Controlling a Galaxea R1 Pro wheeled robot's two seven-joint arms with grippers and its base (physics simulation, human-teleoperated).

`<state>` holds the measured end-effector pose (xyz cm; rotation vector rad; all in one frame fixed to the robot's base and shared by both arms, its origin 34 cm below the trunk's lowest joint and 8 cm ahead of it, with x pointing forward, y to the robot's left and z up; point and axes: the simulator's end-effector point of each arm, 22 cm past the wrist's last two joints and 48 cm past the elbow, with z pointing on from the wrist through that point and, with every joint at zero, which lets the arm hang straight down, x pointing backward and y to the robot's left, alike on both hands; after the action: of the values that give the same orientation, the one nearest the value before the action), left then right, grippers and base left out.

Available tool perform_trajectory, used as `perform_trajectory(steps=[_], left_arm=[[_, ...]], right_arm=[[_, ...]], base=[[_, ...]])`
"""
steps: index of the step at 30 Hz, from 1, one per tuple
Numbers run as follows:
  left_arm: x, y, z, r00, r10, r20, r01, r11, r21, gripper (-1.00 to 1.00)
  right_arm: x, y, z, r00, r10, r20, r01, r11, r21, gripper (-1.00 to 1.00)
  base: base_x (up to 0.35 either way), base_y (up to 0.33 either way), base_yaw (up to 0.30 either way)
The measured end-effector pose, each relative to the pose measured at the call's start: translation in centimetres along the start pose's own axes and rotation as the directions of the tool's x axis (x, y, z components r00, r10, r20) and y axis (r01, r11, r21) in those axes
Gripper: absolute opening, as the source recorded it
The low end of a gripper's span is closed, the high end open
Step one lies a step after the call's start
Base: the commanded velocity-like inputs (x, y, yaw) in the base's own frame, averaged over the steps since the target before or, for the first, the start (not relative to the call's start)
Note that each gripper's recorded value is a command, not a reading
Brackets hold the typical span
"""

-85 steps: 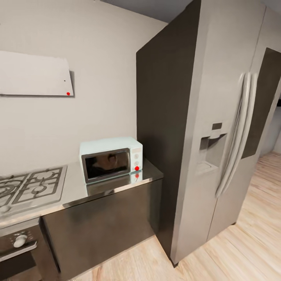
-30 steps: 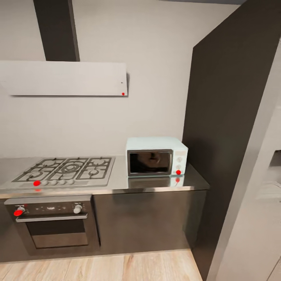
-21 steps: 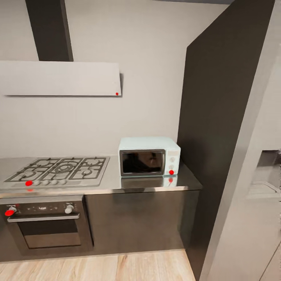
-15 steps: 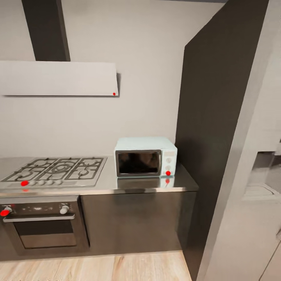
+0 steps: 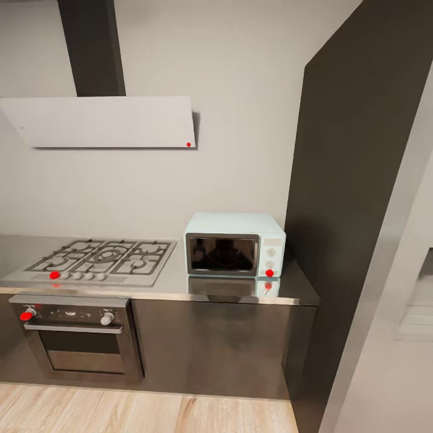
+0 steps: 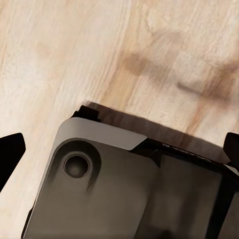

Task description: In the kitchen, take the popcorn bag from the countertop, put it into the microwave, and heat it until the popcorn is cooked so the cooked popcorn ends up inside the bag.

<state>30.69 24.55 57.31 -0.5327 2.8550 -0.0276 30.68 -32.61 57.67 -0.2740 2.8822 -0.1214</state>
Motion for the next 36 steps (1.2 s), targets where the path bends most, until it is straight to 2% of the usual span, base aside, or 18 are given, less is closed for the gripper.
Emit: perform_trajectory(steps=[18, 19, 20, 22, 23, 25, 27, 30, 31, 33, 34, 36], left_arm=[[-0.1, 0.0, 0.0, 1.000, 0.006, 0.001, -0.006, 1.000, 0.000, 1.00], [-0.1, 0.0, 0.0, 1.000, 0.009, 0.002, -0.009, 1.000, 0.000, 1.00], [-0.1, 0.0, 0.0, 1.000, 0.009, 0.002, -0.009, 1.000, 0.000, 1.00], [-0.1, 0.0, 0.0, 1.000, 0.009, 0.002, -0.009, 1.000, 0.000, 1.00], [-0.1, 0.0, 0.0, 1.000, 0.009, 0.002, -0.009, 1.000, 0.000, 1.00], [-0.1, 0.0, 0.0, 1.000, 0.009, 0.002, -0.009, 1.000, 0.000, 1.00], [-0.1, 0.0, 0.0, 1.000, 0.009, 0.002, -0.009, 1.000, 0.000, 1.00], [-0.1, 0.1, 0.0, 1.000, 0.008, 0.002, -0.008, 1.000, -0.001, 1.00], [-0.1, 0.1, 0.0, 1.000, 0.007, 0.003, -0.007, 1.000, -0.001, 1.00], [-0.1, 0.1, 0.0, 1.000, 0.007, 0.002, -0.007, 1.000, -0.001, 1.00], [-0.1, 0.1, 0.0, 1.000, 0.007, 0.003, -0.007, 1.000, -0.001, 1.00], [-0.1, 0.1, 0.0, 1.000, 0.007, 0.003, -0.007, 1.000, -0.001, 1.00]], right_arm=[[-0.1, 0.9, 0.0, 1.000, -0.004, -0.002, 0.004, 1.000, -0.010, 1.00], [-1.3, 3.9, 0.0, 1.000, -0.013, 0.025, 0.014, 0.999, -0.049, 1.00], [-4.8, 5.7, -0.1, 0.996, -0.009, 0.090, 0.015, 0.998, -0.063, 1.00], [-9.9, 5.9, -0.7, 0.983, -0.002, 0.184, 0.011, 0.999, -0.047, 1.00], [-11.2, 5.7, -0.9, 0.979, -0.001, 0.205, 0.009, 0.999, -0.040, 1.00], [-15.9, 5.1, -2.2, 0.965, 0.011, 0.264, -0.008, 1.000, -0.013, 1.00], [-21.2, 4.1, -4.5, 0.952, 0.032, 0.305, -0.040, 0.999, 0.021, 1.00], [-26.2, 2.3, -7.8, 0.934, 0.058, 0.353, -0.079, 0.996, 0.045, 1.00], [-28.2, 1.4, -9.5, 0.923, 0.068, 0.378, -0.093, 0.995, 0.048, 1.00], [-30.2, 0.3, -11.5, 0.910, 0.080, 0.406, -0.109, 0.993, 0.050, 1.00], [-32.0, -0.5, -13.9, 0.901, 0.101, 0.422, -0.130, 0.991, 0.041, 1.00], [-33.8, -1.6, -17.2, 0.889, 0.134, 0.438, -0.161, 0.987, 0.023, 1.00]], base=[[0.000, 0.000, 0.001], [0.000, 0.000, 0.000], [0.000, 0.000, 0.000], [0.000, 0.000, 0.000], [0.000, 0.000, 0.000], [0.000, 0.000, 0.000], [0.000, 0.000, 0.000], [0.000, 0.000, 0.000], [0.000, 0.000, 0.000], [0.000, 0.000, 0.000], [0.000, 0.000, 0.000], [0.000, 0.000, 0.000]])
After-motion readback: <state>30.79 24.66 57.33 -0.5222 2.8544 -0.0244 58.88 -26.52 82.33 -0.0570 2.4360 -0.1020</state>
